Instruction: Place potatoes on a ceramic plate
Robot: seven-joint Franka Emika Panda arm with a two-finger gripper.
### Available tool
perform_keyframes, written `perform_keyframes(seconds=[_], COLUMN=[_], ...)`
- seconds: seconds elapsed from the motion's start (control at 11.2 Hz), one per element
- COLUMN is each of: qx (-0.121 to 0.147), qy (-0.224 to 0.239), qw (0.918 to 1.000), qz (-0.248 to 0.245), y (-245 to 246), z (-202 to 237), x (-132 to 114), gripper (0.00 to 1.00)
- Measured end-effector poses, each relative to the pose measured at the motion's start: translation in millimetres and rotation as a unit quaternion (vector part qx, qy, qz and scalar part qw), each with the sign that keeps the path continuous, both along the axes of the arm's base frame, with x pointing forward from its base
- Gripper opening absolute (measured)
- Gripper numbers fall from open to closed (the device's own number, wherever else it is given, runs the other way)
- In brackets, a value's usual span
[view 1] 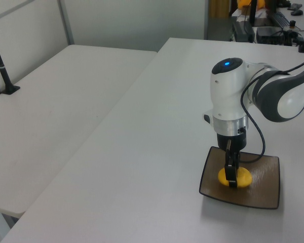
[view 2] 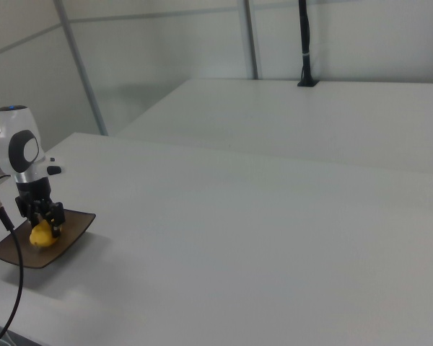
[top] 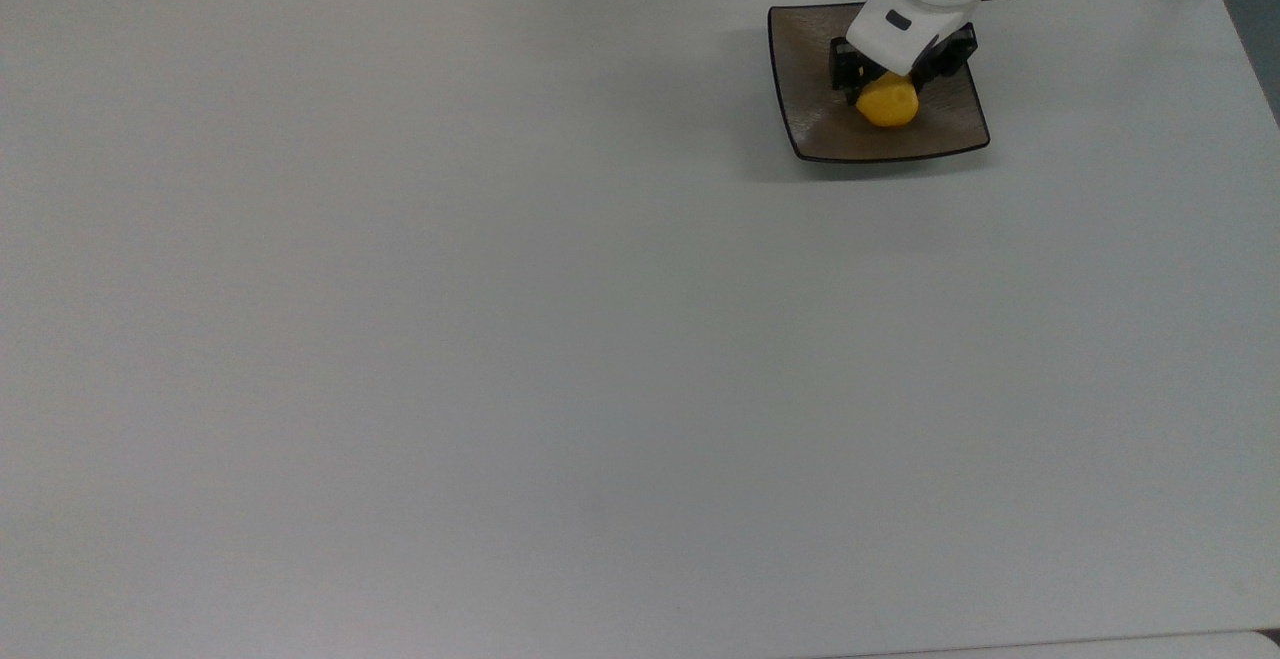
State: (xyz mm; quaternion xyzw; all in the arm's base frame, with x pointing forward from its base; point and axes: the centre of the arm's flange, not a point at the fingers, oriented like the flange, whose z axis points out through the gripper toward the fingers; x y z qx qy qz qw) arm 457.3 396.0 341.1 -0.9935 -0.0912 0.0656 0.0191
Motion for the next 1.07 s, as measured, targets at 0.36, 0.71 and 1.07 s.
perform_keyframes(seconds=[0.36,0.71,1.07], qx=[-0.001,-0.015,-0.046], qy=[-0.002,-0.025,-0.05], qw=[1.0,0.9995,0.995], qz=[0.001,-0.014,-0.074], y=[0,-29,-116], z=[0,47,142], x=[0,24,54], gripper=[1.0,1.0,1.0])
